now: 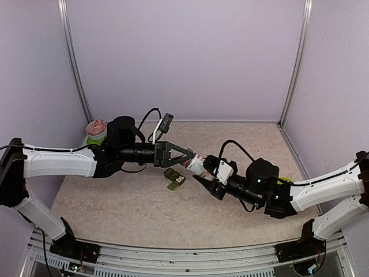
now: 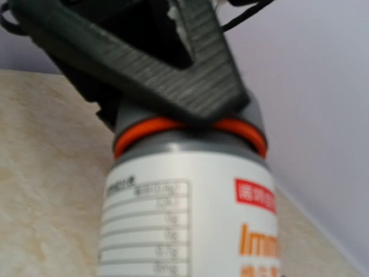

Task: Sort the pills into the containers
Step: Screw the lid of the pill bottle onto the pill bottle.

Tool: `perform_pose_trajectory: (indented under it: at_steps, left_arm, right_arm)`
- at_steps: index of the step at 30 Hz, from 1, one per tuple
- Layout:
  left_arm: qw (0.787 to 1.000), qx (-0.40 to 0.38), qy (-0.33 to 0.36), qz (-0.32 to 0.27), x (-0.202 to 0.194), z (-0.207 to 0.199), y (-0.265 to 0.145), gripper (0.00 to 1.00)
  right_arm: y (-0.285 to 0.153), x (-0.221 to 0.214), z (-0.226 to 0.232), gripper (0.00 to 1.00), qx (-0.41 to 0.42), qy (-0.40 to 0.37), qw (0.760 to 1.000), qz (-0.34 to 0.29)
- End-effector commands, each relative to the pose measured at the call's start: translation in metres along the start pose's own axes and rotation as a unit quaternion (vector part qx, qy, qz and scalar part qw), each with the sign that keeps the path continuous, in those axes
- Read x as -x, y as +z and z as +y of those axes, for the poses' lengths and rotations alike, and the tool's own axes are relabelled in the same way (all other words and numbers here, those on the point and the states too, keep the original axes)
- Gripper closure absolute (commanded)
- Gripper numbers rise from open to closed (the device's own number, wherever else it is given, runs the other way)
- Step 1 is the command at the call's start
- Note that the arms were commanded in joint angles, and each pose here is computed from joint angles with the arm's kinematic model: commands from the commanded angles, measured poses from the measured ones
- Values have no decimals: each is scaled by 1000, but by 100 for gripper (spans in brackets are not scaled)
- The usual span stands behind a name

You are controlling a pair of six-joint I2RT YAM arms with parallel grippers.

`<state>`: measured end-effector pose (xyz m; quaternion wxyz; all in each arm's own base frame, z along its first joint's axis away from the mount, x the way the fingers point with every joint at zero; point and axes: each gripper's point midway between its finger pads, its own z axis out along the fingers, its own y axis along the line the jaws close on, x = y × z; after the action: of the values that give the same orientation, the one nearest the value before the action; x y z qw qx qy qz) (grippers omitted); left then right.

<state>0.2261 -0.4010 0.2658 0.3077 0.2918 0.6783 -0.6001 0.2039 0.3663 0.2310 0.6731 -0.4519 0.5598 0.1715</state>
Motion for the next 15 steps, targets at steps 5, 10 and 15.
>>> perform_pose_trajectory:
  at_steps: [5, 10, 15]
  left_arm:
    - [991, -76, 95, 59, -20, -52, 1, 55]
    - [986, -83, 131, 55, -17, -59, -4, 48]
    - [989, -63, 129, 35, -6, -53, -7, 4]
  right_arm:
    - [-5, 31, -20, 80, 25, 145, 988, -53]
    - [-12, 37, -21, 80, 53, 198, 976, -70]
    - [-14, 32, -27, 80, 34, 188, 979, -66]
